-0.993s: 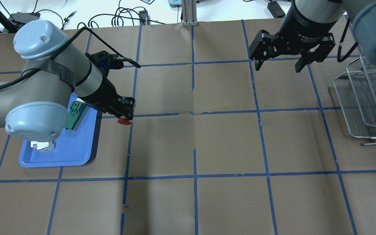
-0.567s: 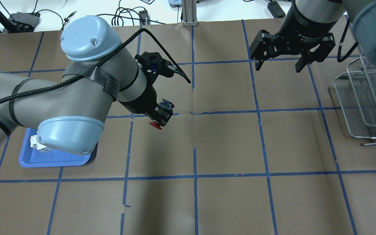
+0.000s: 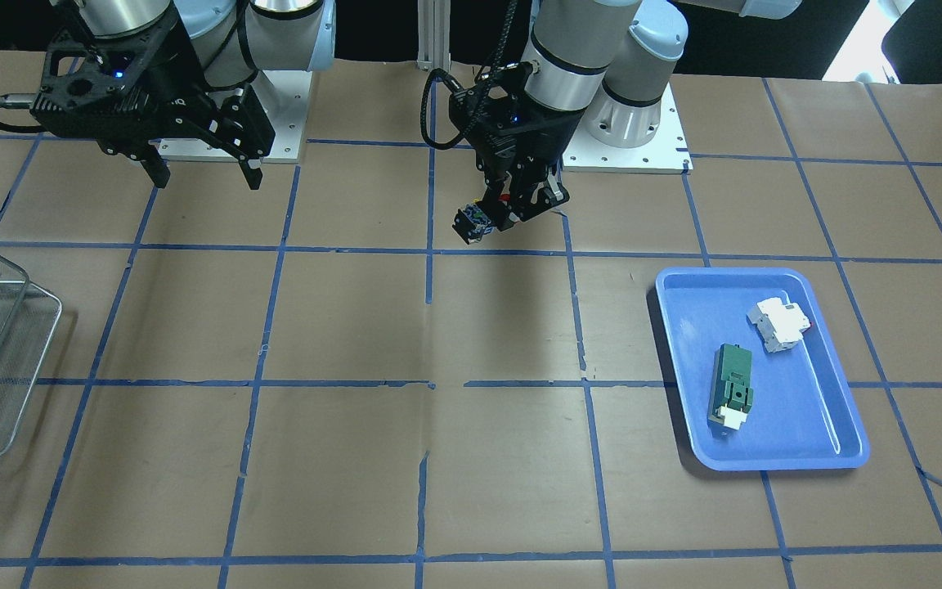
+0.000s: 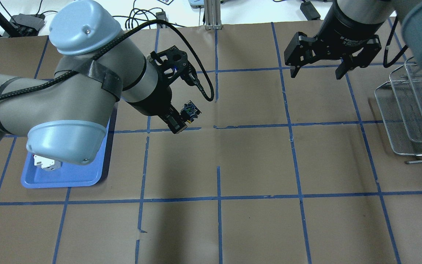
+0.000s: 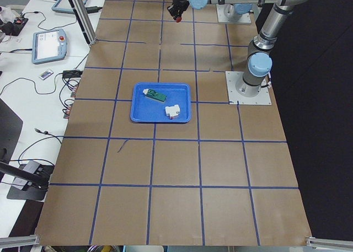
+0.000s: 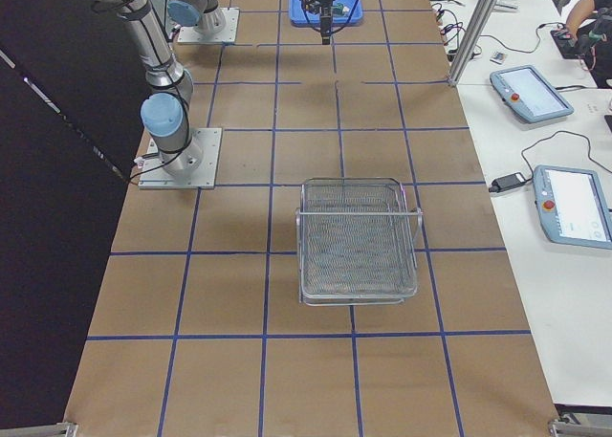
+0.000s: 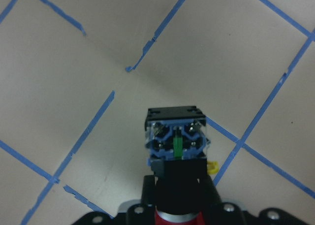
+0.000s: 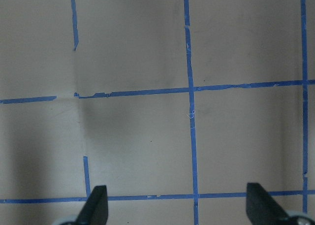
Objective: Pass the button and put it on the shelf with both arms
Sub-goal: 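Lift the push button with the left gripper toward the table center, then move the right gripper toward the push button held by the left gripper, then close the right gripper on the push button beside the left gripper, then pull the push button away with the right gripper while the left gripper opens, then carry the button into the mesh basket with the right gripper while the left retracts, then open the right gripper to release the push button in the basket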
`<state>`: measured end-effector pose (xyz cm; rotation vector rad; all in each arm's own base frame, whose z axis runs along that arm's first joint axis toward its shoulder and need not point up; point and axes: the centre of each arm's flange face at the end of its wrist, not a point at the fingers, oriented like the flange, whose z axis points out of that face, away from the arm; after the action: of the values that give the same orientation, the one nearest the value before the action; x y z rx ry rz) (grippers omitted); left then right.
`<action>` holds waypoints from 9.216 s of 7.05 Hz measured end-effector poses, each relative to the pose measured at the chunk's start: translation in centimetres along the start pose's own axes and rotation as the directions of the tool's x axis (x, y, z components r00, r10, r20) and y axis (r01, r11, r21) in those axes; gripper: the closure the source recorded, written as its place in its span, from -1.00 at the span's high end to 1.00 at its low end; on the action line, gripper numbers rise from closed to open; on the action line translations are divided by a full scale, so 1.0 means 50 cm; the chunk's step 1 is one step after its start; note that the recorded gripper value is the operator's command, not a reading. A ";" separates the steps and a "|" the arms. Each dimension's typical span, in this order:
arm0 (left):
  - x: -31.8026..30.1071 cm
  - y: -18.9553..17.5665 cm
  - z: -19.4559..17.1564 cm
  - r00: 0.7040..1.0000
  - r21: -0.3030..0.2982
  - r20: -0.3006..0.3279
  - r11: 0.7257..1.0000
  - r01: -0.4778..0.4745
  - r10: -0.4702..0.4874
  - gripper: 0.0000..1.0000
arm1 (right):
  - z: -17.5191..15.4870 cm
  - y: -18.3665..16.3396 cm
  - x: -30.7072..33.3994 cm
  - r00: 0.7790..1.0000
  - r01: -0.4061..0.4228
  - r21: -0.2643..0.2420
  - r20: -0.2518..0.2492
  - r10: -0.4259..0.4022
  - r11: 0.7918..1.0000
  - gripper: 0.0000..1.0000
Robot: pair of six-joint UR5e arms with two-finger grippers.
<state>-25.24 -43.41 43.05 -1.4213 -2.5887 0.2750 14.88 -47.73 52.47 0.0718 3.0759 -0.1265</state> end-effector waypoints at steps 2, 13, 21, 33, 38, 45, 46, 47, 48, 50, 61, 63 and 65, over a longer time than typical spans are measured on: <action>0.002 -0.004 -0.011 0.997 0.048 -0.022 0.996 -0.078 0.079 -0.92 | 0.005 -0.024 0.078 0.999 -0.046 -0.021 0.021 0.046 0.999 1.00; 0.040 -0.042 0.011 0.990 0.112 -0.042 0.985 -0.129 0.134 -0.92 | 0.250 -0.047 -0.027 0.664 -0.080 -0.476 0.630 0.403 0.876 1.00; 0.042 -0.038 0.014 0.990 0.114 -0.049 0.985 -0.126 0.132 -0.92 | 0.317 -0.031 -0.092 0.580 0.165 -0.311 0.798 0.163 0.936 1.00; 0.046 -0.046 0.014 0.990 0.130 -0.035 0.983 -0.131 0.136 -0.88 | 0.328 0.007 -0.123 0.535 0.241 -0.265 0.839 0.100 0.934 -0.10; 0.045 -0.048 0.011 0.992 0.135 -0.029 0.984 -0.115 0.120 0.95 | 0.306 0.004 -0.126 0.527 0.241 -0.240 0.846 0.081 0.940 -0.62; 0.041 -0.047 -0.008 0.992 0.151 0.002 0.981 -0.122 0.123 1.00 | 0.267 -0.017 -0.091 0.558 0.220 -0.203 0.828 0.047 0.954 -0.61; 0.038 -0.042 -0.019 0.993 0.153 0.008 0.981 -0.116 0.116 1.00 | 0.249 -0.041 -0.044 0.610 0.202 -0.188 0.792 0.027 0.961 -0.61; 0.028 -0.033 -0.032 0.995 0.156 0.015 0.982 -0.103 0.102 1.00 | 0.235 -0.068 0.031 0.673 0.169 -0.177 0.739 0.017 0.970 -0.61; 0.014 -0.016 -0.049 0.997 0.155 0.020 0.985 -0.078 0.076 1.00 | 0.228 -0.089 0.120 0.743 0.137 -0.169 0.669 0.011 0.976 -0.61; -0.014 0.037 -0.084 1.000 0.119 -0.008 0.993 0.014 -0.014 1.00 | 0.207 -0.118 0.341 0.905 0.068 -0.131 0.426 -0.006 0.989 -0.61; -0.175 0.128 -0.162 0.640 -0.113 0.180 0.631 0.768 -0.747 1.00 | 0.182 -0.117 0.799 0.988 -0.048 0.040 -0.144 0.053 0.998 -0.22; -0.183 0.149 -0.155 0.609 -0.143 0.252 0.593 0.792 -0.753 1.00 | 0.216 -0.098 0.837 0.989 -0.077 0.020 -0.128 0.079 0.997 -0.03; -0.201 0.144 -0.160 0.591 -0.132 0.257 0.578 0.806 -0.765 1.00 | 0.225 -0.093 0.852 0.988 -0.090 0.017 -0.126 0.091 0.996 0.99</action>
<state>-12.16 -47.50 48.39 -0.1210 -3.1640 -0.0591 -27.15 -51.41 38.92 0.2281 3.1913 -0.1401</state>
